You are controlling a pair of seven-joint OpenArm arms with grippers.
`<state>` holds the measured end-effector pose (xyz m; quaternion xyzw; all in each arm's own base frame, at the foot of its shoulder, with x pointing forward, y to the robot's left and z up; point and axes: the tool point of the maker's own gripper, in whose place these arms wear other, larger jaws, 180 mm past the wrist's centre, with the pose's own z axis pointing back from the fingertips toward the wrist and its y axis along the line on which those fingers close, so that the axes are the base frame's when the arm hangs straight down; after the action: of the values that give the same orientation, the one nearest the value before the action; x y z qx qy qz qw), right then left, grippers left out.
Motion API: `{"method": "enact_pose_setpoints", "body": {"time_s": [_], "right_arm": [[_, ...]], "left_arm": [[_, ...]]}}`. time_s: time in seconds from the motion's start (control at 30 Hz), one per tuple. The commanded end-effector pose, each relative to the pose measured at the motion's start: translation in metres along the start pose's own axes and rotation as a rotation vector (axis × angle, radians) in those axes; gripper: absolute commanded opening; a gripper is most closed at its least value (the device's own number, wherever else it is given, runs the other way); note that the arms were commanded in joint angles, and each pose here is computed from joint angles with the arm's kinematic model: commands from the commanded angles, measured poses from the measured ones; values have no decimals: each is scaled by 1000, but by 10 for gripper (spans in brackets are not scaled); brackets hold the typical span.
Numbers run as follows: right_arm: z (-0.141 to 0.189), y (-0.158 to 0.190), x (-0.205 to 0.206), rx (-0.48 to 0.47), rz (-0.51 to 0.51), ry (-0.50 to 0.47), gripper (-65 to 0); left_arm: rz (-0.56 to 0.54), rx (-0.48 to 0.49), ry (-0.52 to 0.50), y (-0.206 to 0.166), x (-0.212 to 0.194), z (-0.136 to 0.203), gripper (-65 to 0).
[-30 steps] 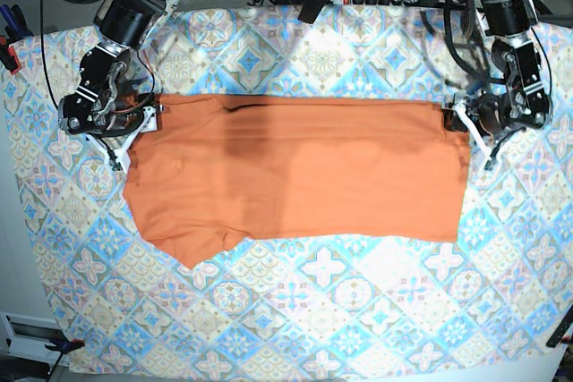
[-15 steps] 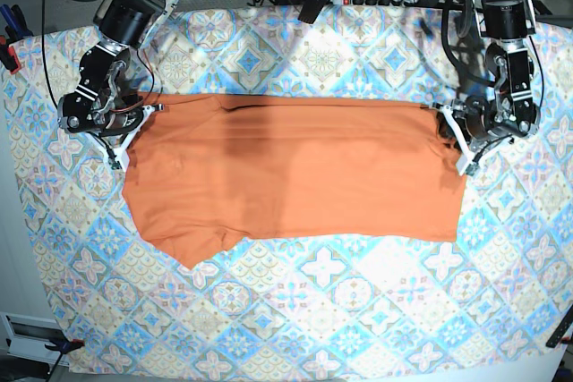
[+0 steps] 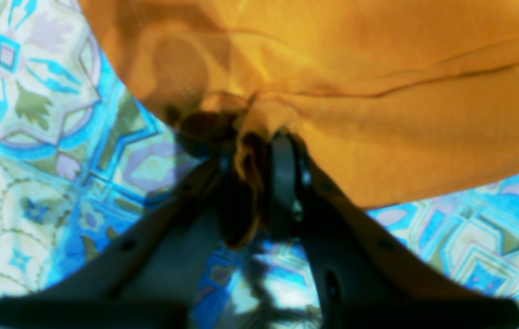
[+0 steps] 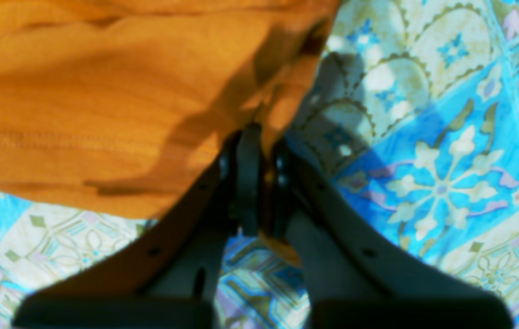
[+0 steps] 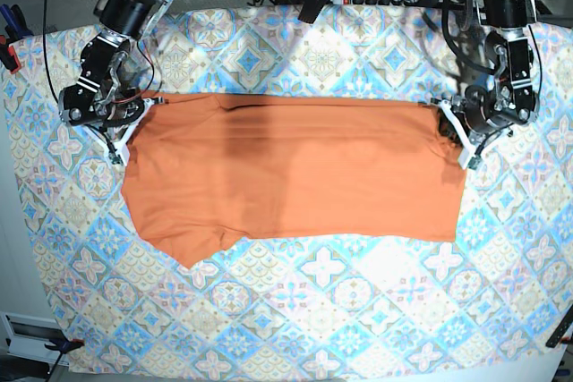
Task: Fold the T-shirt properly
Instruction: 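Drag the shirt toward the robot with both grippers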
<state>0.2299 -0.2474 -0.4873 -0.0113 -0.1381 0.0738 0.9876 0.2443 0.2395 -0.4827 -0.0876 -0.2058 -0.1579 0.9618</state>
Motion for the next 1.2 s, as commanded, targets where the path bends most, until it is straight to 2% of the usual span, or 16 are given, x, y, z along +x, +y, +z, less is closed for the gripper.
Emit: {"method": "enact_pose_setpoints", "body": {"time_s": [0.0,0.17,0.37,0.6,0.77,1.17], "right_arm": [[-1,-4,-39,-22,16,155,-643],[-1,-4,-55,-25,17,183,-643],[20,-31,-77,-110,5,209,-643],[42,-53,-87,-190,23,257,-643],[43,-54,-100,-192,22,294,-643],[43,-53,-101,-189,23,294,-640]], "left_arm": [[-23,-85,192,-29,-55,-8,-597],[-19,-98,175,-39,-70,-5,-598],[5,-67,174,-35,-90,11,-598],[-33,-38,146,-37,-89,28,-598],[-35,-45,162,-42,-100,32,-598],[-33,-48,188,-45,-112,33,-596]]}}
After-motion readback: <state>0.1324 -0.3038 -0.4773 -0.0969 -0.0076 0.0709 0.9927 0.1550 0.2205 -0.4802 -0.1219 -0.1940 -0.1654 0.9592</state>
